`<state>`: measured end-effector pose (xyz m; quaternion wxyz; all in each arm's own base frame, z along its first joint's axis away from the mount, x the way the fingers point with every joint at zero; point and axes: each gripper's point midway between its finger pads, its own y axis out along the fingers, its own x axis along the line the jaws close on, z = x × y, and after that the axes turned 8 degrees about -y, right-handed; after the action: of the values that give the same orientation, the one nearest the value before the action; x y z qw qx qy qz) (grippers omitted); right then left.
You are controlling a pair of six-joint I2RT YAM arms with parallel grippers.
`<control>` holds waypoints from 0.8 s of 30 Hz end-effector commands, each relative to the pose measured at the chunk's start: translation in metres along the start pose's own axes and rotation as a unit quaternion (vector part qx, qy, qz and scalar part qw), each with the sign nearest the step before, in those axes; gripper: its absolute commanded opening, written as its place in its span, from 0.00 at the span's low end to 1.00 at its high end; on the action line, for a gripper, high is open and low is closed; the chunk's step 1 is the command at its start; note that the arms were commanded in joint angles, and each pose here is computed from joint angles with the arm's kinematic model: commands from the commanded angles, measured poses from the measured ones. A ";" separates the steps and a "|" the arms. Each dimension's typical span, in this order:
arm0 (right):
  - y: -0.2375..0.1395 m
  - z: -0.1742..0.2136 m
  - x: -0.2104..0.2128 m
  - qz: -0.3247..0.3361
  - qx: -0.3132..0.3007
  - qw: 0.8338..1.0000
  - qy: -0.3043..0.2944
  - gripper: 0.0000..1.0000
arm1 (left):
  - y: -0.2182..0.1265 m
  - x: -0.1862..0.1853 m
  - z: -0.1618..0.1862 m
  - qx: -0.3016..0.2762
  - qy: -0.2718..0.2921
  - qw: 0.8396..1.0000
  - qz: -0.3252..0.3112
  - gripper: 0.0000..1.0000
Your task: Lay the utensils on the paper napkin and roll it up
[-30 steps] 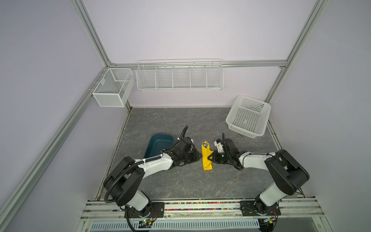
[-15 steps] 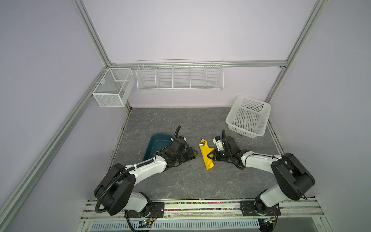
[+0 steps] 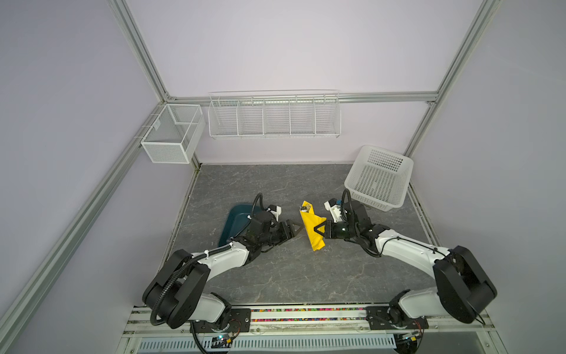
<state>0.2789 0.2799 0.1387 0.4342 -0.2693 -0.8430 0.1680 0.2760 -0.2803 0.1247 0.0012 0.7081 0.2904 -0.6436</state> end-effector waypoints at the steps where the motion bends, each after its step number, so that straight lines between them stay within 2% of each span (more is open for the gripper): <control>1: -0.018 -0.030 0.036 -0.050 -0.031 0.998 -0.026 0.10 | -0.016 -0.061 -0.014 0.004 -0.001 0.986 0.164 0.75; 4: -0.028 -0.043 0.051 -0.063 -0.041 0.997 -0.036 0.10 | -0.020 -0.077 -0.020 0.014 -0.001 0.976 0.216 0.75; 9: -0.040 -0.064 0.077 -0.095 -0.057 0.993 -0.048 0.10 | -0.023 -0.099 -0.025 0.019 0.002 0.964 0.265 0.74; 17: -0.049 -0.073 0.092 -0.113 -0.067 0.990 -0.060 0.10 | -0.032 -0.120 -0.031 0.005 0.017 0.958 0.287 0.72; 24: -0.067 -0.079 0.112 -0.138 -0.082 0.984 -0.073 0.11 | -0.039 -0.137 -0.025 0.010 0.040 0.952 0.304 0.74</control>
<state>0.2751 0.2974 0.2471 0.4011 -0.1961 -0.8898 0.0948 0.2905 -0.2921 0.2358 0.1635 0.7641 0.0909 -0.6174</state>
